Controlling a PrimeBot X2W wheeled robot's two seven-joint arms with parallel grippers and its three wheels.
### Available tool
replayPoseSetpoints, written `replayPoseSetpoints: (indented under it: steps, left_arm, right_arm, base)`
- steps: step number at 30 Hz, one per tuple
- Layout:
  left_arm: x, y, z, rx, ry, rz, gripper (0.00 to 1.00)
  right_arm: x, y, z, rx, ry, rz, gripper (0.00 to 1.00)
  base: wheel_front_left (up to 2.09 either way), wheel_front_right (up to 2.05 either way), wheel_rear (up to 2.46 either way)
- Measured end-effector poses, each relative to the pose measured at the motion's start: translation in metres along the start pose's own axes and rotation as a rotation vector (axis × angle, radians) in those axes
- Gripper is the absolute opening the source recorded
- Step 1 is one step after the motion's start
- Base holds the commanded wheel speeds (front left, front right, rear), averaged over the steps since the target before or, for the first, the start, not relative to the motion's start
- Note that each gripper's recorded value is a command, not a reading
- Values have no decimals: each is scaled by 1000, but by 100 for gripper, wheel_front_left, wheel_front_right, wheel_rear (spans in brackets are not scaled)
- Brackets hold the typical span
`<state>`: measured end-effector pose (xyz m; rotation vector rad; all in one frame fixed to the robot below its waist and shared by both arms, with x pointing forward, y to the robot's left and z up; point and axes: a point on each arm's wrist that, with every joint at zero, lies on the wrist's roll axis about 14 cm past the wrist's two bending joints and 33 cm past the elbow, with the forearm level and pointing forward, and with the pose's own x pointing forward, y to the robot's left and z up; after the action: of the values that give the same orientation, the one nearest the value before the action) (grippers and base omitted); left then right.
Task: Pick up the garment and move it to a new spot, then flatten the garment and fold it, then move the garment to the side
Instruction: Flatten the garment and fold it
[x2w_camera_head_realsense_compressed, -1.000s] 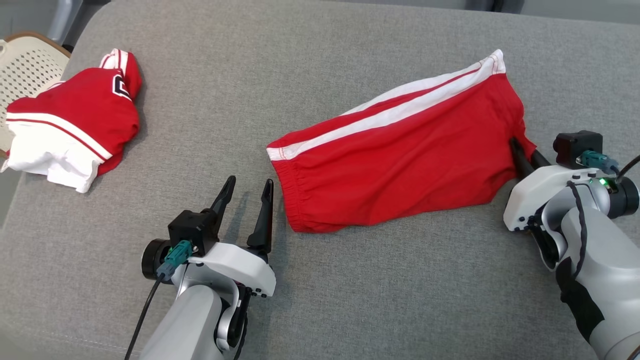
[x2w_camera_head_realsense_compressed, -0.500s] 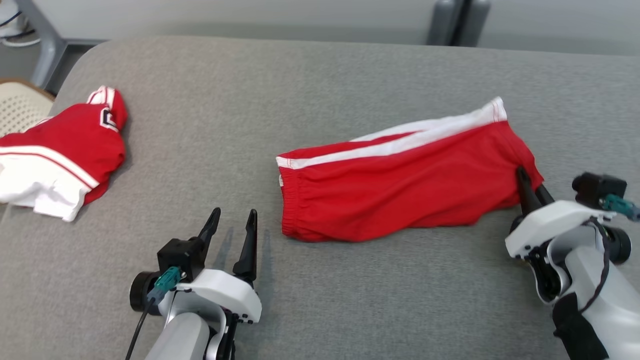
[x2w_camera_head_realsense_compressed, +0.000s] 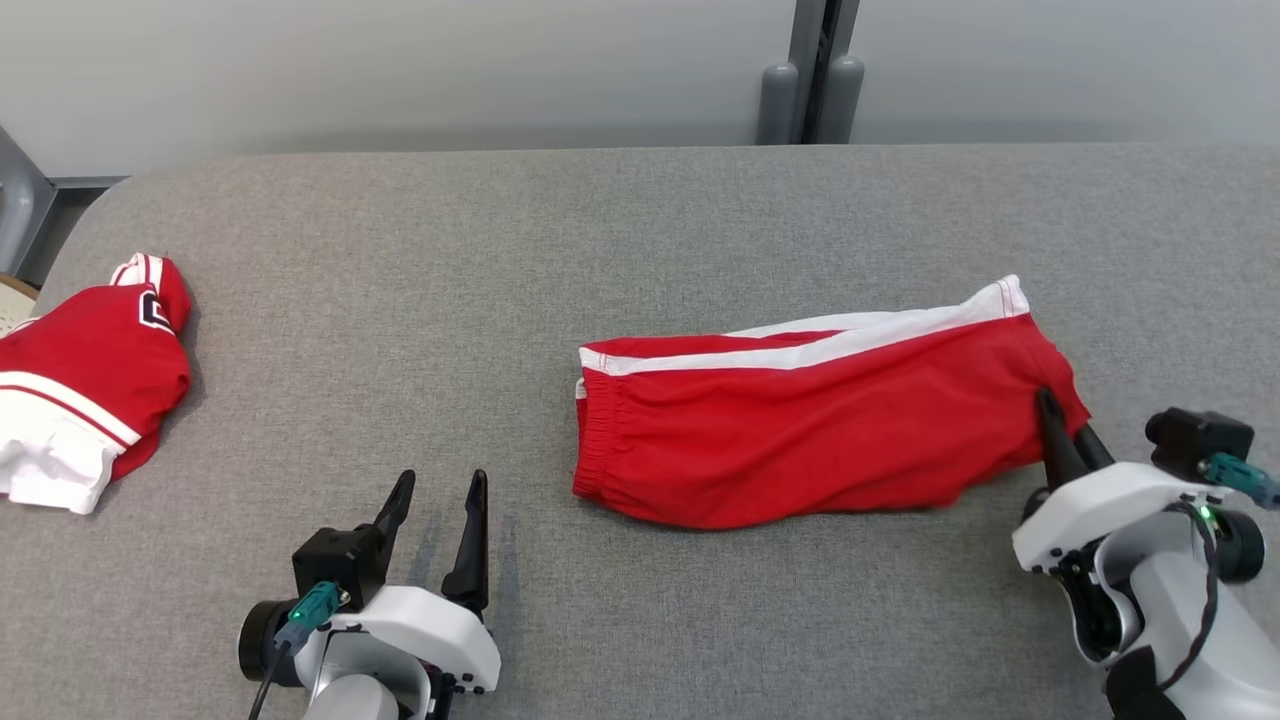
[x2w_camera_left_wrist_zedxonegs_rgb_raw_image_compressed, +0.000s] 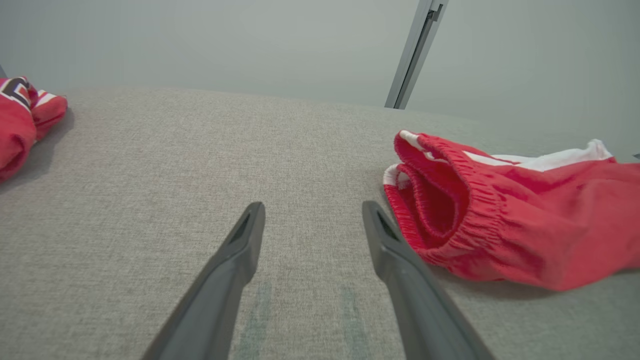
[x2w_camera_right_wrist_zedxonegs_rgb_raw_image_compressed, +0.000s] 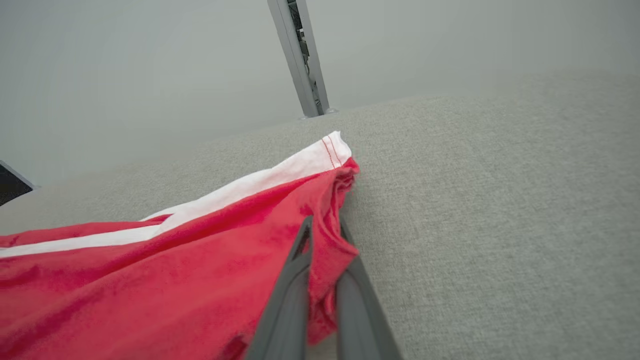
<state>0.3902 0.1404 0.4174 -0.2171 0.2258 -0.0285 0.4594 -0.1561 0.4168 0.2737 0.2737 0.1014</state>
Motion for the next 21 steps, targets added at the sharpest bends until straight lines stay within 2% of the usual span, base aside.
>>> replayPoseSetpoints:
  steps: [4, 9, 15, 21]
  left_arm:
    - [-1, 1, 0, 0, 0, 0, 100]
    - [-7, 8, -1, -6, 2, 20, 100]
    - [-19, 19, 1, -18, -9, 57, 100]
    - [-33, 34, -1, -35, -10, 107, 100]
  right_arm:
    - [7, 25, 19, -47, -54, 74, 0]
    - [16, 96, 43, -94, -124, 260, 0]
    - [4, 172, 33, -148, -112, 473, 0]
    - [-21, 225, -3, -193, -24, 648, 0]
  base:
    - [0, 0, 0]
    - [0, 0, 0]
    - [0, 0, 0]
    - [0, 0, 0]
